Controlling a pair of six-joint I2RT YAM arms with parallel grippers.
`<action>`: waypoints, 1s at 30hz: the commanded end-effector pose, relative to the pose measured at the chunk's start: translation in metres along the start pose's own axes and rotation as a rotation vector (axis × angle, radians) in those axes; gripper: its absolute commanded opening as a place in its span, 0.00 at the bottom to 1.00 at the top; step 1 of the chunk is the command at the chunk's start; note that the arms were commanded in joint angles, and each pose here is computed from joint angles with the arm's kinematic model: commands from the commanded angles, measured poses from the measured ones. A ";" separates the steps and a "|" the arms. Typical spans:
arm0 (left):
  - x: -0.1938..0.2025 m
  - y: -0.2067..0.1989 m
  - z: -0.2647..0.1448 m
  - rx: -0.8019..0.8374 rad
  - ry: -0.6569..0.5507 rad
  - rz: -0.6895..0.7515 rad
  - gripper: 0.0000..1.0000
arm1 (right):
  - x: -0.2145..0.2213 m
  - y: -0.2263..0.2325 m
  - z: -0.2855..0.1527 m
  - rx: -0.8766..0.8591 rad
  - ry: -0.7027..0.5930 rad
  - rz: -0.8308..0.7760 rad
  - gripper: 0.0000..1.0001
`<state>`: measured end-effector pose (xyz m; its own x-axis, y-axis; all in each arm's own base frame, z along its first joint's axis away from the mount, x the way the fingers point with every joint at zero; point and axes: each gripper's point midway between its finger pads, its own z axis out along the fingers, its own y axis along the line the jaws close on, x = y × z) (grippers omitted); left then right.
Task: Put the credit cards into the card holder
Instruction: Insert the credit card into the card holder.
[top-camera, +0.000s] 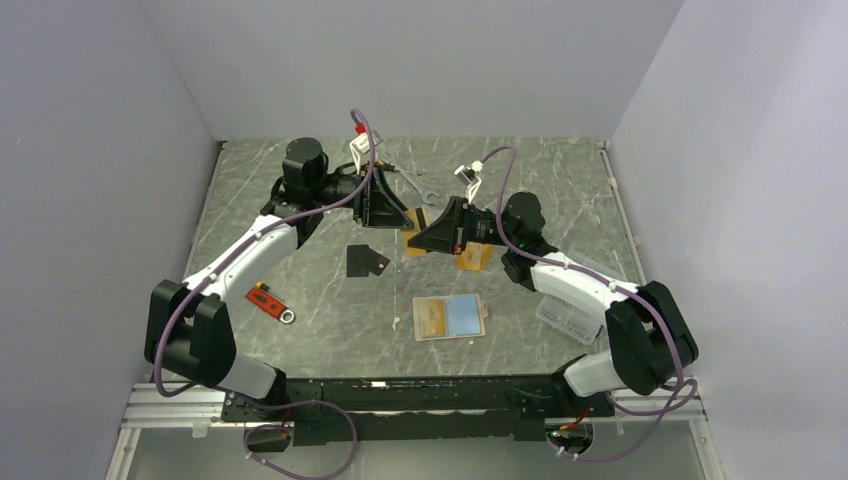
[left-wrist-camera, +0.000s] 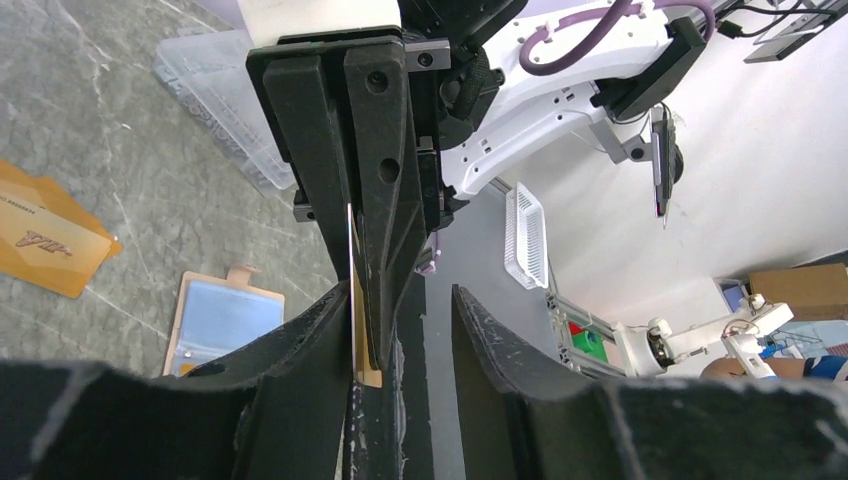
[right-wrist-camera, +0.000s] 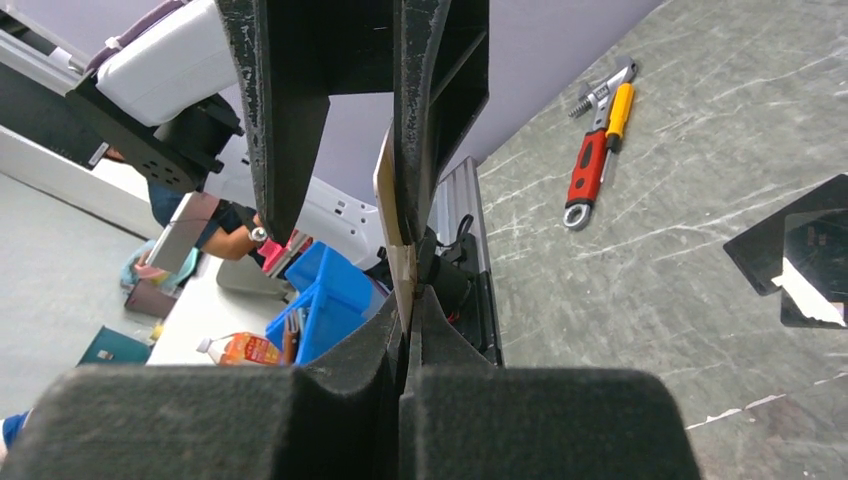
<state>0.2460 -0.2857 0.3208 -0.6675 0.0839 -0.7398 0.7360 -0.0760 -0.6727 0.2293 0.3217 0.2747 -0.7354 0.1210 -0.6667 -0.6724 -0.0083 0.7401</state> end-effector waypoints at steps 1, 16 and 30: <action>-0.003 -0.029 -0.005 0.069 0.020 0.082 0.41 | -0.023 -0.001 -0.020 0.023 -0.101 -0.047 0.00; 0.018 0.017 0.000 -0.154 0.076 0.126 0.37 | -0.008 -0.055 -0.070 0.357 -0.100 0.064 0.00; 0.192 0.128 0.026 -0.401 0.699 0.392 0.40 | 0.162 -0.120 -0.158 0.965 0.184 0.446 0.00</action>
<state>0.1954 -0.3152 0.1182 -0.3599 0.6365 -0.6821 0.9228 0.1349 -0.3610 0.1971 0.2091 0.0930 -0.9379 0.1285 -0.3222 -0.1562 0.6731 0.7229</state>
